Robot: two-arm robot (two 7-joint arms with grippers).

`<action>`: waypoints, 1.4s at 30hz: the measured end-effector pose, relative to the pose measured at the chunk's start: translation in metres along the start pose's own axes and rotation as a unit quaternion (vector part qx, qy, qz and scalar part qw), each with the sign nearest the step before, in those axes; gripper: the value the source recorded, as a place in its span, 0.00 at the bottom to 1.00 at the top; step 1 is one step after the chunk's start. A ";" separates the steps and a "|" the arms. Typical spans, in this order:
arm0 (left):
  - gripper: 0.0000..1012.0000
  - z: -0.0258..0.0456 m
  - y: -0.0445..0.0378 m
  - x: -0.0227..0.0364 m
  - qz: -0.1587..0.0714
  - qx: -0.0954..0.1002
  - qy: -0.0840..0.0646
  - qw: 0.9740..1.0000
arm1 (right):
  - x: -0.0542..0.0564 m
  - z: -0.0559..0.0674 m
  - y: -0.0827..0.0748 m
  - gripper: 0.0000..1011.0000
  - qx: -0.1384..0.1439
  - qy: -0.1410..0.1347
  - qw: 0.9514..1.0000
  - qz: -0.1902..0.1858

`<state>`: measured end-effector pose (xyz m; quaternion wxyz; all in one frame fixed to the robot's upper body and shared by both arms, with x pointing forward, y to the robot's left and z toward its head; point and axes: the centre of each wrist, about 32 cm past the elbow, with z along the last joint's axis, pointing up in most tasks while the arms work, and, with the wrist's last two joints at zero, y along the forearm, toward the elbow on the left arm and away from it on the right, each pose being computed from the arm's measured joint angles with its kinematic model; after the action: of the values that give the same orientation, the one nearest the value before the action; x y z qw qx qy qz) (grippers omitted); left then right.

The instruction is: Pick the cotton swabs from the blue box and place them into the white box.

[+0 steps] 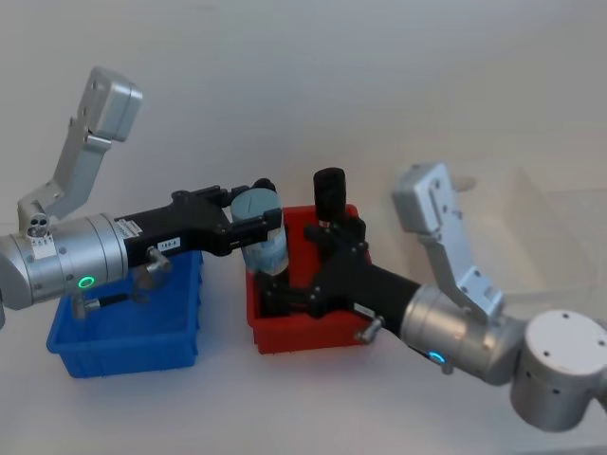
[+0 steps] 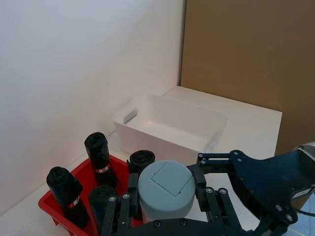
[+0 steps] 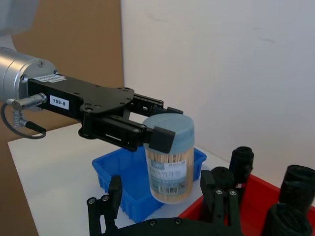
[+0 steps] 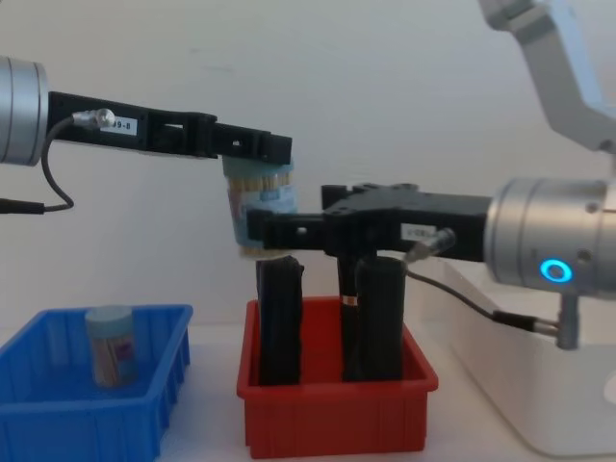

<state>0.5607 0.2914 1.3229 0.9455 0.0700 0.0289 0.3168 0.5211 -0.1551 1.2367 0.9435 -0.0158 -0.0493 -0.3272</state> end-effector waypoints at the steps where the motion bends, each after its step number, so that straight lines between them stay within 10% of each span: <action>1: 0.66 0.0000 0.0000 0.0000 0.000 0.000 0.000 1.000 | 0.000 0.001 0.003 0.99 -0.001 0.000 1.000 0.002; 26: 0.66 -0.0001 0.0000 0.0000 0.000 0.000 0.000 1.000 | 0.003 0.009 0.057 0.99 -0.041 0.007 0.999 0.003; 42: 0.66 0.0000 0.0000 0.0000 0.000 0.000 0.000 1.000 | 0.001 0.008 0.059 0.64 -0.039 0.011 0.999 0.003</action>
<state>0.5606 0.2914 1.3229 0.9456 0.0696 0.0290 0.3164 0.5581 -0.1090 1.2449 0.9435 -0.0489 -0.0264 -0.3266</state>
